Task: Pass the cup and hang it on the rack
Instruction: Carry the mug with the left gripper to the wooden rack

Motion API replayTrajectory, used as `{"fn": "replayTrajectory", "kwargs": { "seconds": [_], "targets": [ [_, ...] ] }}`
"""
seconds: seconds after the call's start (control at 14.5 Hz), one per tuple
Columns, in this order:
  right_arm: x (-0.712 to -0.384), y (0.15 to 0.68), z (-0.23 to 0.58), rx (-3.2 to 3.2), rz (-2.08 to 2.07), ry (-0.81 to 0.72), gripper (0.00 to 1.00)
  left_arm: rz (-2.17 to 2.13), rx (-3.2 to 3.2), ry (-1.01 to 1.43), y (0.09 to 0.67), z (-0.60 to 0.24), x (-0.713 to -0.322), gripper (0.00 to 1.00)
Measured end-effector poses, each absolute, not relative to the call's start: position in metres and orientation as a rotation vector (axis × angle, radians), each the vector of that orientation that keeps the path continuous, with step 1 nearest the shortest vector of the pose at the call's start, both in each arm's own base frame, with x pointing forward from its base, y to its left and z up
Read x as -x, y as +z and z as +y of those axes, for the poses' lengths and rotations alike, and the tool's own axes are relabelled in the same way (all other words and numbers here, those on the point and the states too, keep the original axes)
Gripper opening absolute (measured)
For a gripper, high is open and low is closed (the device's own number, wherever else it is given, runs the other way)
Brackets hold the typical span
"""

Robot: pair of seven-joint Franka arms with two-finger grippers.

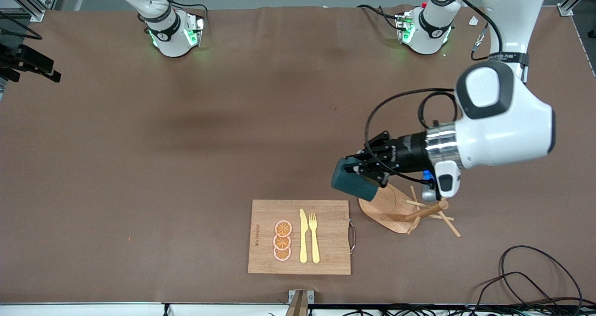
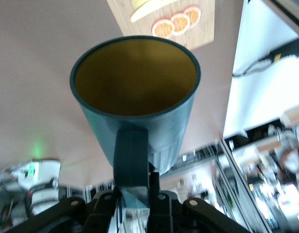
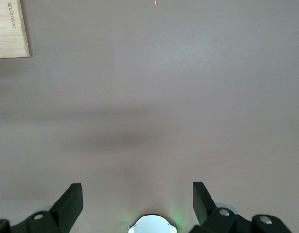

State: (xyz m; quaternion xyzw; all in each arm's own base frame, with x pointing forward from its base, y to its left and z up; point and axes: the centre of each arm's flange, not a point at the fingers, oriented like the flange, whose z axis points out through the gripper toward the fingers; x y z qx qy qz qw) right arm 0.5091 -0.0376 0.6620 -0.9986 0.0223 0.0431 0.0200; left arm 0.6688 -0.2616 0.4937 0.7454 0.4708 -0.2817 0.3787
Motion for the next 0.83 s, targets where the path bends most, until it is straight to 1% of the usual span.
{"fn": "replayTrajectory", "kwargs": {
  "seconds": [0.48, 0.83],
  "targets": [
    [-0.509, 0.662, -0.038, 3.098, 0.041, 0.133, 1.0, 1.027, -1.835, -0.813, 0.438, -0.159, -0.682, 0.21],
    [-0.509, 0.662, -0.038, 3.102, 0.038, 0.133, 1.0, 0.949, -1.816, -0.807, 0.404, -0.129, -0.682, 0.21]
  ]
}}
